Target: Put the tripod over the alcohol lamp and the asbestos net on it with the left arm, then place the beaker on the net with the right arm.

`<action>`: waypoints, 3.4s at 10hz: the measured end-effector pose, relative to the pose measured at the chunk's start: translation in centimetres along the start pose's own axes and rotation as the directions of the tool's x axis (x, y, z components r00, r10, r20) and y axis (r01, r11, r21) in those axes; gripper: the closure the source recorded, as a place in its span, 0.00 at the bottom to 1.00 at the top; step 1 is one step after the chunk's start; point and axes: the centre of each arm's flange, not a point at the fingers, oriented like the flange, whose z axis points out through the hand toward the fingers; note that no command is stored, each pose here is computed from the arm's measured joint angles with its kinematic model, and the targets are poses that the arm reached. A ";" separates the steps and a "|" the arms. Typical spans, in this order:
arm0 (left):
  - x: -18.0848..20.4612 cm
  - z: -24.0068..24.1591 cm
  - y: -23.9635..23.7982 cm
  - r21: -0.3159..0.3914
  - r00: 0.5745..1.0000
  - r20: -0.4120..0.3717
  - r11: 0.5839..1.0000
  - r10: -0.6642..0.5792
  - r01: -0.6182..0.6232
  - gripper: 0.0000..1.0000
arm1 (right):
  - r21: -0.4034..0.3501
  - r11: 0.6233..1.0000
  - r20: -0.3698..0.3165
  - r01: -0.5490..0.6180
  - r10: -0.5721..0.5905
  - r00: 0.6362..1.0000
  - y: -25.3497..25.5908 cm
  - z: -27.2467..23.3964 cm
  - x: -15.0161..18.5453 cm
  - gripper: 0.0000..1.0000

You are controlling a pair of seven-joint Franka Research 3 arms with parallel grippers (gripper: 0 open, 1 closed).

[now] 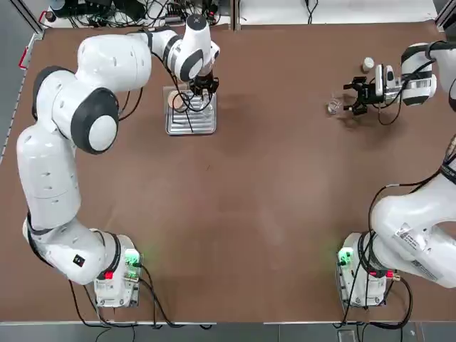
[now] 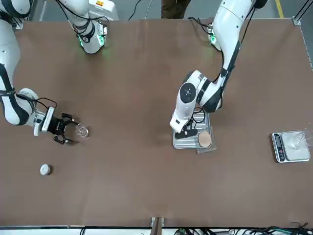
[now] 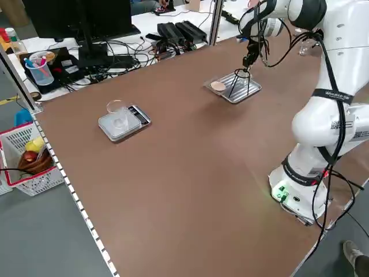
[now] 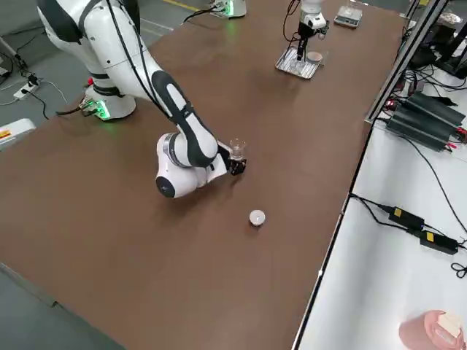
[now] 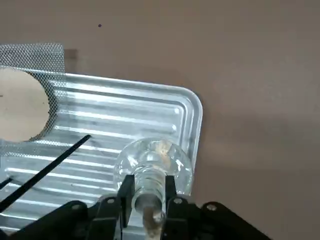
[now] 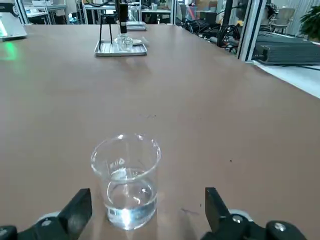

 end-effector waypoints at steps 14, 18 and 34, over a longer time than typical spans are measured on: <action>-1.7 -10.3 6.6 -0.140 0.981 0.014 0.971 -0.195 0.195 0.74 | 0.001 0.999 -0.030 0.040 -0.040 0.999 -0.6 1.6 -0.7 0.00; -8.2 -5.4 16.4 -0.152 0.973 0.046 0.961 -0.227 0.231 0.74 | -0.001 0.999 -0.037 0.039 -0.039 0.999 -0.7 2.2 -0.7 0.00; -6.1 -4.4 17.7 -0.263 0.963 -0.033 0.932 -0.267 0.250 0.43 | -0.009 0.999 -0.043 0.045 -0.045 0.998 -0.6 3.3 -0.9 0.42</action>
